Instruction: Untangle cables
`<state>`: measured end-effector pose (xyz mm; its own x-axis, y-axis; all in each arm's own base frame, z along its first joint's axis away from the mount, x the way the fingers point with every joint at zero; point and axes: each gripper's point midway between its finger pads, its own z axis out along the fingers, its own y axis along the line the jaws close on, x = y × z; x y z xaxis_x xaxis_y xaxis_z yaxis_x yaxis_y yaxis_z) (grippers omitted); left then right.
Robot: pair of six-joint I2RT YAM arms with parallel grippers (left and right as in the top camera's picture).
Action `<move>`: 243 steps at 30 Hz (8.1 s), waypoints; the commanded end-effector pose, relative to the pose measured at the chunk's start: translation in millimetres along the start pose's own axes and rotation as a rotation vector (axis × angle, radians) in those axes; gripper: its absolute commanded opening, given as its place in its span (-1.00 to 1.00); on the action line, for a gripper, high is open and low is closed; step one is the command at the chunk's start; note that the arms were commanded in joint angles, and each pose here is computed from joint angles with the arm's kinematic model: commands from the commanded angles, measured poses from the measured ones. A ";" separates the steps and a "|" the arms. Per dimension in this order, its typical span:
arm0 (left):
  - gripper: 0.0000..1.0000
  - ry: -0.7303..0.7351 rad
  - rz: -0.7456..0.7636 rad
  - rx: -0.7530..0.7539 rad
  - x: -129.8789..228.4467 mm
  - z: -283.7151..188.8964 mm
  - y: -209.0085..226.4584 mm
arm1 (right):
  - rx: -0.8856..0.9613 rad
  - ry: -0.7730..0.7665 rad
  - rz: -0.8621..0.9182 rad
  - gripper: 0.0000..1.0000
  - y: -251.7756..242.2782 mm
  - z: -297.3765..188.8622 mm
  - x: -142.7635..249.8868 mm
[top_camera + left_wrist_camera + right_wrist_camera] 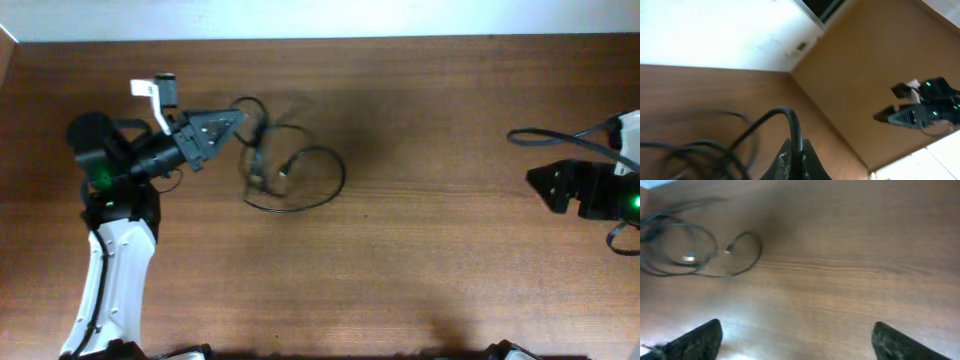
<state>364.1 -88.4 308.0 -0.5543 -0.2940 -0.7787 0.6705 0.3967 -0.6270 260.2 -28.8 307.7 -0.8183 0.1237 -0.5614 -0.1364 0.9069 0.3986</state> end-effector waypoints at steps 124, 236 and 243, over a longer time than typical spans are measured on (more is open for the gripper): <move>-1.00 -0.243 -0.286 0.566 -35.4 85.6 -208.4 | -0.236 0.109 0.001 0.98 16.4 115.5 -49.3; -1.00 -0.254 0.434 -0.488 -69.3 0.5 -110.7 | -0.080 0.186 0.121 0.82 17.8 178.8 -25.4; -0.96 -0.394 0.403 -0.799 -110.0 -84.4 -52.5 | -0.082 0.192 0.124 0.82 18.8 178.7 -23.8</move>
<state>350.4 -38.1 421.9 -0.0988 -0.2181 -0.9709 0.2722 0.9325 -0.2372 378.7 57.6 200.2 -0.9202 0.1513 -0.3610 -0.0675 0.8471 0.5271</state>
